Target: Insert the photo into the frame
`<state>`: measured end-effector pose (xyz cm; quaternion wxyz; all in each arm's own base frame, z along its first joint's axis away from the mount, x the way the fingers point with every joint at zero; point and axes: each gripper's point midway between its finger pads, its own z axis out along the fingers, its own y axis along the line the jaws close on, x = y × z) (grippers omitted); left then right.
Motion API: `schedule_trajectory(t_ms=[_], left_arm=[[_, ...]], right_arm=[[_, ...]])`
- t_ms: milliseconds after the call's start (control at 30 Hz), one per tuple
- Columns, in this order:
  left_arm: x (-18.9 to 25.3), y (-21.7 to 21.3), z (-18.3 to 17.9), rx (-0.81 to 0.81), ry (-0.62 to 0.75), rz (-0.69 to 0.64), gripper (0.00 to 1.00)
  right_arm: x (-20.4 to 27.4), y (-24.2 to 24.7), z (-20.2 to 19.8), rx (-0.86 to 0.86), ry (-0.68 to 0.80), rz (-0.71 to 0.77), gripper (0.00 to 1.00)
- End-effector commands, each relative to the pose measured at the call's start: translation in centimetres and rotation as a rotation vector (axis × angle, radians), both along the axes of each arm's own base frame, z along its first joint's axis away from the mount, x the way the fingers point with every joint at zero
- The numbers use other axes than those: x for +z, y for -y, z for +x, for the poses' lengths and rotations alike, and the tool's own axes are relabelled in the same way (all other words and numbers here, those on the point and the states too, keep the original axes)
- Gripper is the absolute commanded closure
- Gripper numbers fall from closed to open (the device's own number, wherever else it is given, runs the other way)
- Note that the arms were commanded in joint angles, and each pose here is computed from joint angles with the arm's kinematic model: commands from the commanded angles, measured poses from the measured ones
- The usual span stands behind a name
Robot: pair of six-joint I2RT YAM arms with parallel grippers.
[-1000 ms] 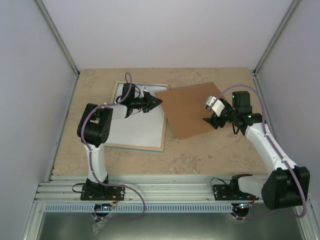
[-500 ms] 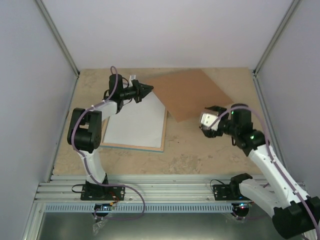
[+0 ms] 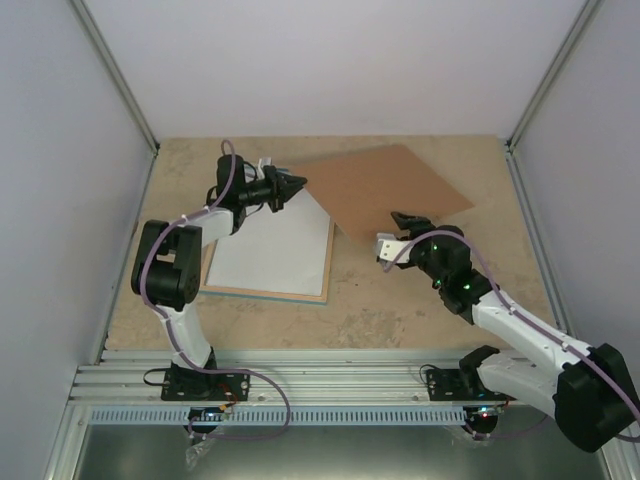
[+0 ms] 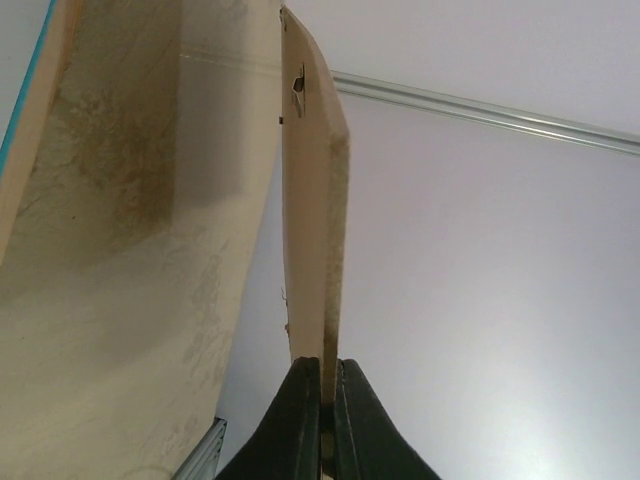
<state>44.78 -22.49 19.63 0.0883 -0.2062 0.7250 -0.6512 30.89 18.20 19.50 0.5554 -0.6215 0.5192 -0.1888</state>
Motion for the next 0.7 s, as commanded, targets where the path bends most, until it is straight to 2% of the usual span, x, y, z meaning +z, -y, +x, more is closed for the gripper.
schedule_trajectory(t_ms=[0,67,133,167,233,333,400,433,567,667], left_arm=[[4.9,0.3,-1.0,-0.023,0.125,-0.052,1.0],[5.1,0.2,-1.1,-0.021,0.127,-0.052,1.0],[5.1,0.1,-1.2,-0.015,0.131,-0.042,1.0],[5.0,0.1,-1.2,-0.014,0.135,-0.033,0.93],[5.1,-0.3,-1.1,-0.01,0.164,0.0,0.79],[5.6,-1.5,-0.6,0.015,0.235,0.07,0.44],[5.5,-2.9,-0.2,0.035,0.26,0.129,0.33],[5.6,-4.2,0.3,0.058,0.279,0.163,0.24],[4.8,-10.4,1.9,0.149,0.339,0.367,0.04],[3.8,-17.1,3.1,0.232,0.363,0.577,0.01]], right_arm=[[3.6,-0.1,1.4,-0.036,0.211,0.01,0.51],[4.2,-0.1,1.5,-0.041,0.236,0.014,0.7],[4.6,0.0,1.5,-0.051,0.232,0.024,0.95],[5.0,0.1,1.6,-0.059,0.224,0.036,0.99],[5.7,0.3,1.6,-0.072,0.197,0.055,0.99],[7.2,0.4,1.5,-0.081,0.142,0.101,0.99],[8.2,0.4,1.4,-0.08,0.09,0.14,1.0],[8.9,0.4,1.4,-0.077,0.067,0.161,1.0],[11.0,0.3,0.9,-0.064,-0.044,0.229,1.0],[12.5,0.3,0.3,-0.061,-0.099,0.285,0.99]])
